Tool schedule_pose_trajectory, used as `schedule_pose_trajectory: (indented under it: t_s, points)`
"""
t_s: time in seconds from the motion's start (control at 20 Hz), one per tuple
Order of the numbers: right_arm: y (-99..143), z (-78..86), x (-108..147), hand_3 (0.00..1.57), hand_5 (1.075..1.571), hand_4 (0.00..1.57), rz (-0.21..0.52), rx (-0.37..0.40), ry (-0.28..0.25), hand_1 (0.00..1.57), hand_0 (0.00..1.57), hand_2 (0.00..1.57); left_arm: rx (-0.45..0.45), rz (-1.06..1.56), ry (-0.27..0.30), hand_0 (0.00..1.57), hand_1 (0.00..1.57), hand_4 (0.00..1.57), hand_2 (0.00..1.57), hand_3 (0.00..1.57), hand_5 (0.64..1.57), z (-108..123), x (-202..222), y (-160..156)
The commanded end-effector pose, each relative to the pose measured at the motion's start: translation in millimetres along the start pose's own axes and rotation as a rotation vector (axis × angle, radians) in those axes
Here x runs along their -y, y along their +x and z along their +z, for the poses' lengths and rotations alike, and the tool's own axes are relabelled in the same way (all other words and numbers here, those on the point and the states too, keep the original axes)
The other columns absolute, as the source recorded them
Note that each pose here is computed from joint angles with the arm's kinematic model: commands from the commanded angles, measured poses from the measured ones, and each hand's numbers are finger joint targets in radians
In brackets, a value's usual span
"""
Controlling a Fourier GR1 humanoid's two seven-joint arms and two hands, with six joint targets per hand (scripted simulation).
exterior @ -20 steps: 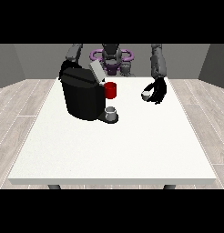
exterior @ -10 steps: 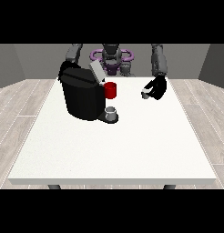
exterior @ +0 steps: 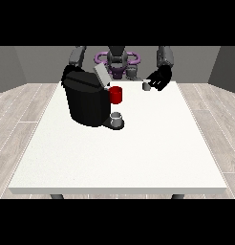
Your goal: Insert the coffee pod into the coffee machine and close the lid
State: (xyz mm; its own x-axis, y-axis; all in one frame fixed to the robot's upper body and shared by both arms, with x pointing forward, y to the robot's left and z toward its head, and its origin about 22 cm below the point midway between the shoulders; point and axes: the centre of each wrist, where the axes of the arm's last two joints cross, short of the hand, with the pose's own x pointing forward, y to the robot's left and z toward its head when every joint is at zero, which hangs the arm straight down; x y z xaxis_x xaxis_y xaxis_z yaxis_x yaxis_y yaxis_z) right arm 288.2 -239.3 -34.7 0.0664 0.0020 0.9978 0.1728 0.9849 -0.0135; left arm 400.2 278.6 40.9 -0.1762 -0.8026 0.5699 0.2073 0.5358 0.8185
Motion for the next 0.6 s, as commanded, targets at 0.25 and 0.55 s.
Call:
schedule_pose_trajectory:
  t_s: [0.25,0.55]
  points:
    - [12,-0.1,-26,0.0,1.571,0.49,-0.012,0.022,0.078,0.0,0.0,0.0,0.017,0.02,0.051,1.25,1.25,0.54,1.33,1.28,1.571,-19,-68,29]
    - [22,-4.6,-27,0.0,1.571,0.5,-0.026,0.051,0.105,0.0,0.0,0.0,0.022,-0.02,0.129,1.01,1.01,0.54,1.2,1.22,1.571,-34,-84,62]
